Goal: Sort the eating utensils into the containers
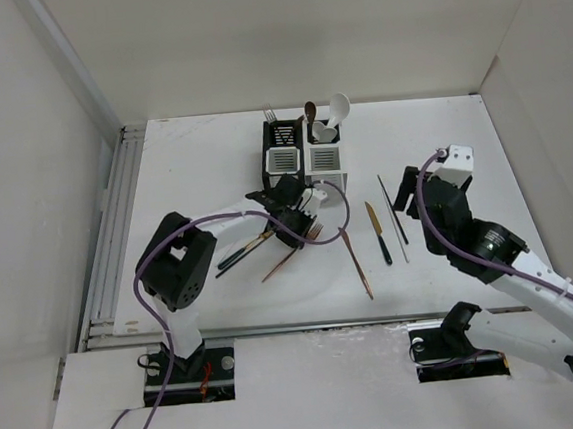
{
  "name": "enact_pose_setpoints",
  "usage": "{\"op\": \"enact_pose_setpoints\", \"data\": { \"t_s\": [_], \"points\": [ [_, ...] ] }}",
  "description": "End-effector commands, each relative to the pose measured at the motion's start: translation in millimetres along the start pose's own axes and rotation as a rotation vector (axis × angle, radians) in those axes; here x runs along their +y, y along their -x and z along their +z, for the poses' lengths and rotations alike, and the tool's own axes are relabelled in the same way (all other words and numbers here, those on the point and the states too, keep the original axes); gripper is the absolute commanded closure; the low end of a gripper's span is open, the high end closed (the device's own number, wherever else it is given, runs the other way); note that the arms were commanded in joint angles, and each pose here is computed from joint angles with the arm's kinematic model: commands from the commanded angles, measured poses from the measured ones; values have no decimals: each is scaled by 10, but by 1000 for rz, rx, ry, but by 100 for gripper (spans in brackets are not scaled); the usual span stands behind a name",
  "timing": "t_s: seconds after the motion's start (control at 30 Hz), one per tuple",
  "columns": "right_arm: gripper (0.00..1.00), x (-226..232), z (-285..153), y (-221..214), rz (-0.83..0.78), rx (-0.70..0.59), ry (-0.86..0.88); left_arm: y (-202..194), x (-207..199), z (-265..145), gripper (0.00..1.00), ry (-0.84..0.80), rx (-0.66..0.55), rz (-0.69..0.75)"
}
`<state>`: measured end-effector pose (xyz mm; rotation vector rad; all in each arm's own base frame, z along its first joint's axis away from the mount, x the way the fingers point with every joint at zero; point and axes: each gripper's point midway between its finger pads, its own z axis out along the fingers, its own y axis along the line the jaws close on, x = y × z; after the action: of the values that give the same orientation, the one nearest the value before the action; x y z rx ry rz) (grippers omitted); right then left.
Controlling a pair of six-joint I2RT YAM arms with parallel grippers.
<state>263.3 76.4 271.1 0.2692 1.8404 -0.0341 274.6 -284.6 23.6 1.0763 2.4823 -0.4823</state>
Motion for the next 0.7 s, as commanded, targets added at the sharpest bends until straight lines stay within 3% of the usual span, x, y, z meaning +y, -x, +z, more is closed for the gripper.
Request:
{"op": "enact_pose_setpoints", "data": {
  "t_s": [0.0,0.13,0.3,0.47,0.5,0.6,0.63,0.67],
  "points": [
    [24,-79,-51,121,14,-48,-18,184,-244,-187,100,-112,1,7],
    [24,-114,-71,247,35,-124,-8,764,-383,-660,100,-151,-144,87],
    [30,-70,-78,582,55,-273,11,1509,-208,-1529,100,-97,-451,120],
    [39,264,165,787,-12,-321,-13,2245,309,-2290,100,42,-823,151],
    [39,343,201,869,-20,-332,-13,2485,375,-2547,100,78,-949,189],
    [39,561,528,819,-68,-306,-63,2756,727,-2710,100,135,-1077,204],
    [39,556,610,959,-35,-318,-90,2943,773,-2928,100,154,-1177,239],
    [40,626,773,881,-49,-295,-100,3005,979,-2825,100,154,-1187,210]
  ]
}}
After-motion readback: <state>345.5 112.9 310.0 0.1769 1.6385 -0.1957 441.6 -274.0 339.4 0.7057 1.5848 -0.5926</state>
